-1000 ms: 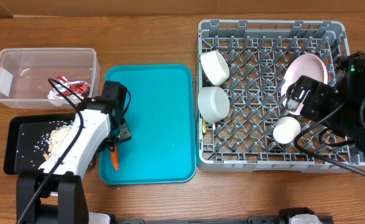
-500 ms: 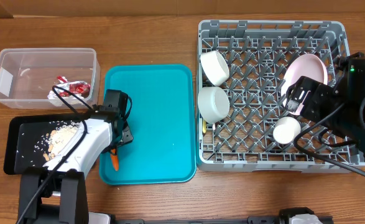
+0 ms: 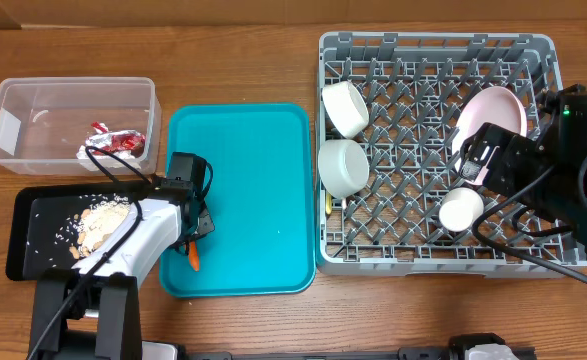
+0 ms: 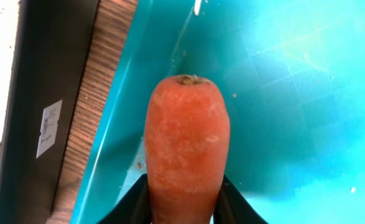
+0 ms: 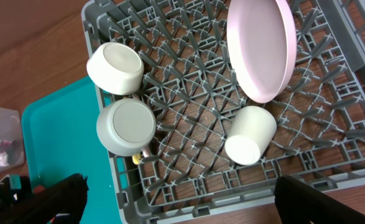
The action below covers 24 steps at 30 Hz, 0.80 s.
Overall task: Sort waste into correct bins and load items into the dishwasher rack
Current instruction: 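Lift the carrot with the left gripper and carry it over the black tray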
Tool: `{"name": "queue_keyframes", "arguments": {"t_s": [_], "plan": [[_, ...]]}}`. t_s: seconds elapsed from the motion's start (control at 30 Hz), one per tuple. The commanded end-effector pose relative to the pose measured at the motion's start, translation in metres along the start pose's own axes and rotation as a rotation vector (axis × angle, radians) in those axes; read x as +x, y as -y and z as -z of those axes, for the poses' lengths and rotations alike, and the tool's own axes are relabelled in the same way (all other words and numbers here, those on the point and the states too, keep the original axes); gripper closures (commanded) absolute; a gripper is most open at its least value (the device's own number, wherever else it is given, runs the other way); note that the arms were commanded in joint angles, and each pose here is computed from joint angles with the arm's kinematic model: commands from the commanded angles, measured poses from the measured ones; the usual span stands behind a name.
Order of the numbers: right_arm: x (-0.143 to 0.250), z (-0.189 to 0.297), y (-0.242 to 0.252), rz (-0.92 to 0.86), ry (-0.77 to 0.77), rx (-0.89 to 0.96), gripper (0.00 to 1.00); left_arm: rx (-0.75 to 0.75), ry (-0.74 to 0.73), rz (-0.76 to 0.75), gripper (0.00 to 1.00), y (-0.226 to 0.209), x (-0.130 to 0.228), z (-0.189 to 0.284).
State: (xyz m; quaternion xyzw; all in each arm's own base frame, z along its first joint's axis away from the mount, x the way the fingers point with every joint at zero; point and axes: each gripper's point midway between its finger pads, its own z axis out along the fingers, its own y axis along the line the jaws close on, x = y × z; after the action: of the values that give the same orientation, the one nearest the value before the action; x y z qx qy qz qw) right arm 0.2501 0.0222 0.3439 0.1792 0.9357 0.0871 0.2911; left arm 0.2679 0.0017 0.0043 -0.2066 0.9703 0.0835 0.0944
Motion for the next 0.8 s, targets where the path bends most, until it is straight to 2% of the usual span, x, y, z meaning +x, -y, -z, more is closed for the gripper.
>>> {"name": "queue_keyframes", "arguments": {"t_s": [0.0, 0.33, 0.77], "plan": [[-0.003, 0.008, 0.001, -0.003, 0.030, -0.003, 0.00, 0.002, -0.022, -0.011, 0.88, -0.001, 0.007, -0.005], [-0.003, 0.008, 0.001, -0.003, 0.030, -0.003, 0.00, 0.026, 0.005, -0.003, 0.96, 0.005, -0.011, 0.019], [-0.003, 0.008, 0.001, -0.003, 0.031, -0.003, 0.00, 0.098, 0.105, 0.007, 0.96, 0.002, -0.025, 0.074]]}}
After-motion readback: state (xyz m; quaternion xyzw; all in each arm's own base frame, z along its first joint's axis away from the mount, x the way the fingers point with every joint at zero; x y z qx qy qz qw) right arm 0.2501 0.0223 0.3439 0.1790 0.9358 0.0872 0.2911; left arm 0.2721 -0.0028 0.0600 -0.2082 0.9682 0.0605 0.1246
